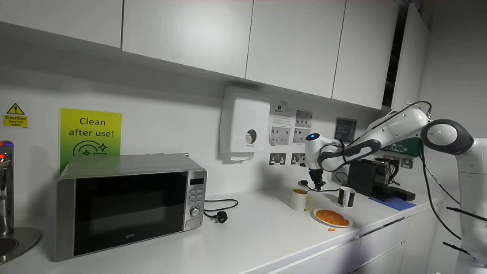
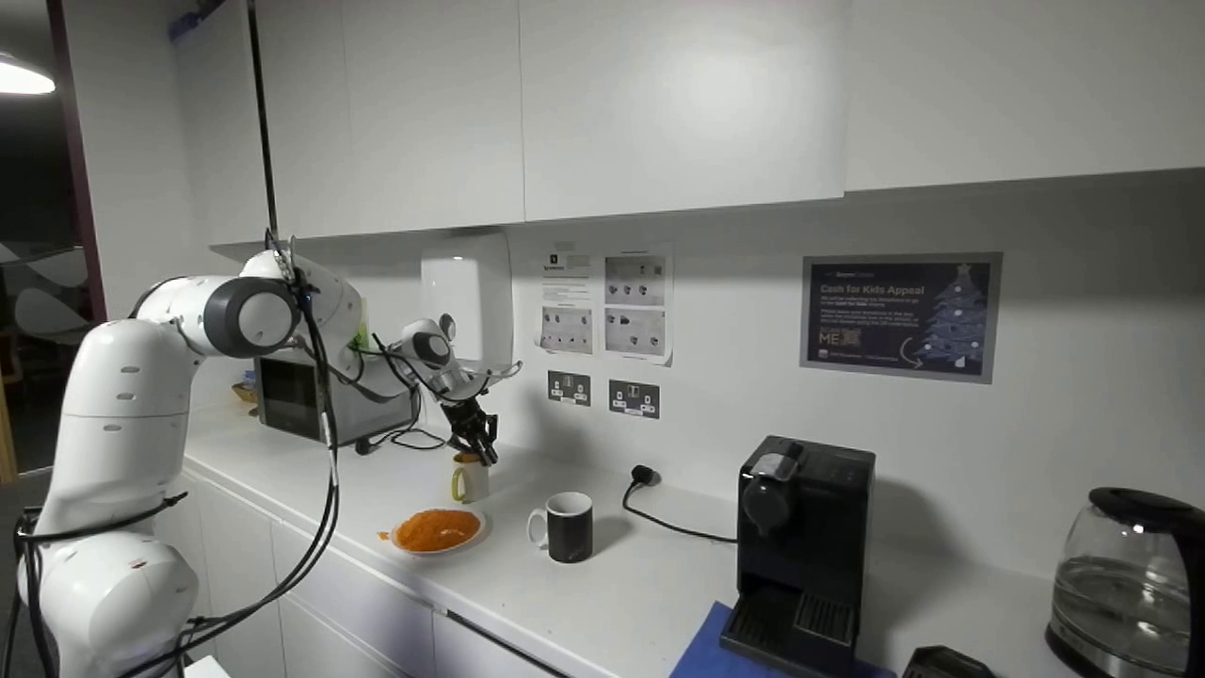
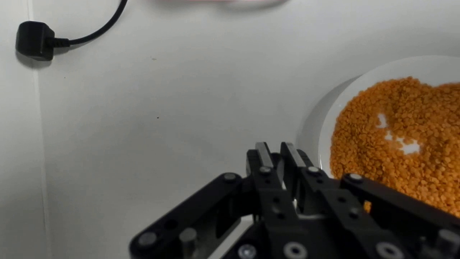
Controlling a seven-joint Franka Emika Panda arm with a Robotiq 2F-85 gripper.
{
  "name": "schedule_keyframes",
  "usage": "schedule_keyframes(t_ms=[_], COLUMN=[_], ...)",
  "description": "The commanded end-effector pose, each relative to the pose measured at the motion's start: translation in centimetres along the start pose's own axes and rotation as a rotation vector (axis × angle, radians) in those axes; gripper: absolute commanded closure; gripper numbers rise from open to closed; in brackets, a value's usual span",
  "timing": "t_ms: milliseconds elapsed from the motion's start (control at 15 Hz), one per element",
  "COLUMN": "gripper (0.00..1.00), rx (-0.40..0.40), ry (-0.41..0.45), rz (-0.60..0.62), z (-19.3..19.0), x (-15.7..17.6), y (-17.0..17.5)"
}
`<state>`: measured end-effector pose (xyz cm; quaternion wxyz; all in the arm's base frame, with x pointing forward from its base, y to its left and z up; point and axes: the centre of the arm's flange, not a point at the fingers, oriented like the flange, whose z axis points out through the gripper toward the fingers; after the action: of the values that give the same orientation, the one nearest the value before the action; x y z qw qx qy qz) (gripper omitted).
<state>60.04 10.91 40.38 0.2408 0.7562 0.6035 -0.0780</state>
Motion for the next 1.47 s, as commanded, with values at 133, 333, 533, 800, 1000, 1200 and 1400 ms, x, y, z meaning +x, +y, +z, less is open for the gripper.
schedule_keyframes(t_ms=[133,333,533,800,1000,1200,1400], gripper=[0.97,0.97,0.97,0.97,0.97,0.97,0.97], rx=[0.069,0.108,0.159,0.189,0.216,0.273,0.33], ry=[0.006,0.019,0.038,0.055,0.069,0.077,0.076], rz=[0.035,0.052,0.075,0.105,0.115,0.104,0.094], z=[-0.6,-0.8,-1.4,-2.2,-2.7,-2.8,-2.6], x=[0.1,-0.1,-0.3,-0.7,-1.2,-1.5,-1.9], y=[1.5,1.9,2.5,3.2,3.8,3.9,3.9])
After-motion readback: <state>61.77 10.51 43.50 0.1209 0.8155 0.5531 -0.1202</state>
